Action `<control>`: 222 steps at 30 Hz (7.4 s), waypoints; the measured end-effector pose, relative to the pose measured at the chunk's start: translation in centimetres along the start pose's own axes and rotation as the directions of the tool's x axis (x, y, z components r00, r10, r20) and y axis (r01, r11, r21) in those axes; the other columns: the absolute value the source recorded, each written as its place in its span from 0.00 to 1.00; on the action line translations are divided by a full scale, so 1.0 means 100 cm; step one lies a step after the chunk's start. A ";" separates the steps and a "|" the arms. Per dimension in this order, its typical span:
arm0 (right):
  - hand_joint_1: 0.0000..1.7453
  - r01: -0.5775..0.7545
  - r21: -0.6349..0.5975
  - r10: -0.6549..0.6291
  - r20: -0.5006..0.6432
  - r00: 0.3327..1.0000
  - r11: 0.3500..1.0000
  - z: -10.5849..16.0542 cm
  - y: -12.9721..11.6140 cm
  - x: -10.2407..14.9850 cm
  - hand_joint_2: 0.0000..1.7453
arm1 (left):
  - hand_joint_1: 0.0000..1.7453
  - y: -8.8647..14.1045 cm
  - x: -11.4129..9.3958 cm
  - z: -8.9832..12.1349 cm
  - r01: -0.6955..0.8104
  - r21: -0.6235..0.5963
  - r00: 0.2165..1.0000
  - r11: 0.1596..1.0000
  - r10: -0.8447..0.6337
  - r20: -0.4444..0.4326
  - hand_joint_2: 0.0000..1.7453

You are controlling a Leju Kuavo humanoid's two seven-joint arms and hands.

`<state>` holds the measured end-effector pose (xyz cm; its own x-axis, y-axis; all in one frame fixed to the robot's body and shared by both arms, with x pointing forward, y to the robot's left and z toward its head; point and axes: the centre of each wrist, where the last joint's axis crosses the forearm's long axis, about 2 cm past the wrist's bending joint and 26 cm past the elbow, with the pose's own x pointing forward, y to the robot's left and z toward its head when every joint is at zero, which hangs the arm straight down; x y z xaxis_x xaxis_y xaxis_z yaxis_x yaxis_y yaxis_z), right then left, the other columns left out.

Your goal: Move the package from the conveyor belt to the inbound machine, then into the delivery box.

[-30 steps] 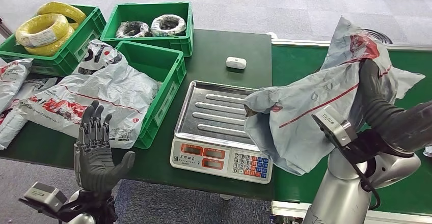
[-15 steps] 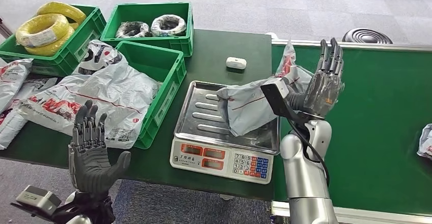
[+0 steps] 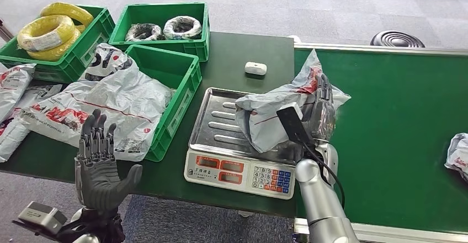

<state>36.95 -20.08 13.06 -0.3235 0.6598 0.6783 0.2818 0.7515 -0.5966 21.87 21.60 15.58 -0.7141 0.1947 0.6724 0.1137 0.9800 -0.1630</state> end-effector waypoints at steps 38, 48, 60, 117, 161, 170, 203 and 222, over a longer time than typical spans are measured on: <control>0.00 -0.029 -0.006 0.028 -0.086 0.996 1.000 0.073 0.007 -0.015 0.00 | 0.00 -0.005 -0.009 0.001 -0.039 -0.042 0.999 0.998 0.037 -0.029 1.00; 0.00 -0.207 -0.251 0.270 0.248 0.930 0.945 0.072 -0.027 0.019 0.00 | 0.00 -0.007 -0.011 -0.003 -0.045 -0.057 0.999 0.997 0.043 -0.022 1.00; 0.00 -0.236 -0.671 0.508 0.240 0.827 0.702 0.067 -0.134 0.081 0.00 | 0.00 -0.009 -0.015 -0.004 -0.017 -0.065 1.000 0.998 0.016 -0.025 1.00; 0.00 -0.052 -0.674 0.305 0.263 0.915 0.737 0.074 -0.124 0.087 0.00 | 0.00 -0.176 -0.121 -0.103 0.515 -0.813 0.731 0.273 -0.635 0.250 1.00; 0.00 -0.046 -0.659 0.286 0.262 0.922 0.751 0.074 -0.119 0.090 0.00 | 0.00 -0.195 -0.114 -0.138 0.500 -0.862 0.625 0.081 -0.723 0.295 1.00; 0.00 -0.044 -0.661 0.288 0.265 0.920 0.749 0.074 -0.119 0.090 0.00 | 0.00 -0.195 -0.116 -0.134 0.493 -0.867 0.624 0.077 -0.726 0.290 1.00; 0.00 -0.037 -0.661 0.287 0.275 0.917 0.750 0.069 -0.118 0.094 0.00 | 0.99 -0.180 -0.129 -0.126 0.514 -0.834 0.382 -0.200 -0.817 0.431 1.00; 0.00 -0.020 -0.647 0.270 0.290 0.918 0.762 0.069 -0.113 0.095 0.00 | 1.00 -0.172 -0.132 -0.129 0.507 -0.859 0.454 -0.072 -0.825 0.337 1.00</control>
<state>24.47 -22.32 23.23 -0.4826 0.8082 0.3374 0.8057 0.5607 -0.1906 38.22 2.68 18.80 -0.6507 -0.7335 0.1963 0.2233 0.0621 0.9728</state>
